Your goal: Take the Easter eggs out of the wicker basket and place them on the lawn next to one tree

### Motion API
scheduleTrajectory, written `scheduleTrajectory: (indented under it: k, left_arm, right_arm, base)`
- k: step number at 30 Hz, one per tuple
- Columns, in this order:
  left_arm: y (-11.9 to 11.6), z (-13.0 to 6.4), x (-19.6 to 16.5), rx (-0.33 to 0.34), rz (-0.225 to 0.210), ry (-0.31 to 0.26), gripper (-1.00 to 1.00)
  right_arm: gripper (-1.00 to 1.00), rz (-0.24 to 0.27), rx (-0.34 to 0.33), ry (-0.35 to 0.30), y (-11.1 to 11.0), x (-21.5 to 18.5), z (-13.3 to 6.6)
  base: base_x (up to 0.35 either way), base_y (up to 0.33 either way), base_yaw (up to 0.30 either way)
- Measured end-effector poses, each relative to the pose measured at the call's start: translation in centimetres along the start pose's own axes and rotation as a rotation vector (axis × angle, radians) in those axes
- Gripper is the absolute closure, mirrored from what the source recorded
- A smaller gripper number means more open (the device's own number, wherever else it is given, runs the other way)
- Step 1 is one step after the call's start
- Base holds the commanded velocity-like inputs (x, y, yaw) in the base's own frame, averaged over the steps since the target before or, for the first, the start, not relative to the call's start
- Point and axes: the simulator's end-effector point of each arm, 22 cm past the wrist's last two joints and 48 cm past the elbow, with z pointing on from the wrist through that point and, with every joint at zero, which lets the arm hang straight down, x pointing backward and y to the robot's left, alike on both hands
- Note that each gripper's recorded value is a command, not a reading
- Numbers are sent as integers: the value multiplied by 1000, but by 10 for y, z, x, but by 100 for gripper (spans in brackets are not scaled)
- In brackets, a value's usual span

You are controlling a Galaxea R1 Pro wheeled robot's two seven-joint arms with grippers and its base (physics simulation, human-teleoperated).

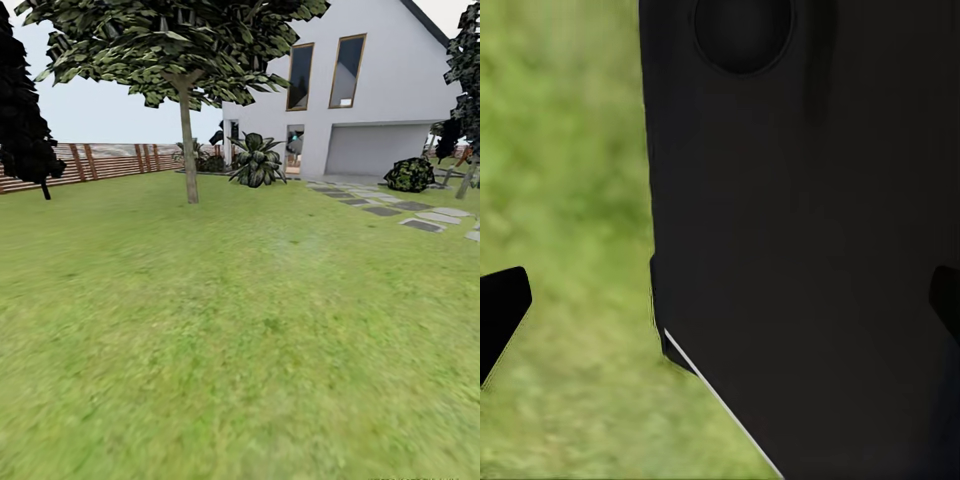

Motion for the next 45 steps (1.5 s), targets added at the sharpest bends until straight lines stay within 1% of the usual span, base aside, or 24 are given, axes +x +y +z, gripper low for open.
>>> scheduleTrajectory:
  k: [35,45]
  left_arm:
    - [0,0,5,1,0,13,-100]
    - [0,0,6,1,0,16,-100]
  right_arm:
    - [-100,0,0,14,0,5,0]
    - [-100,-3,0,16,0,6,0]
  base:
    - [226,-264,-299]
    - [307,-132,-48]
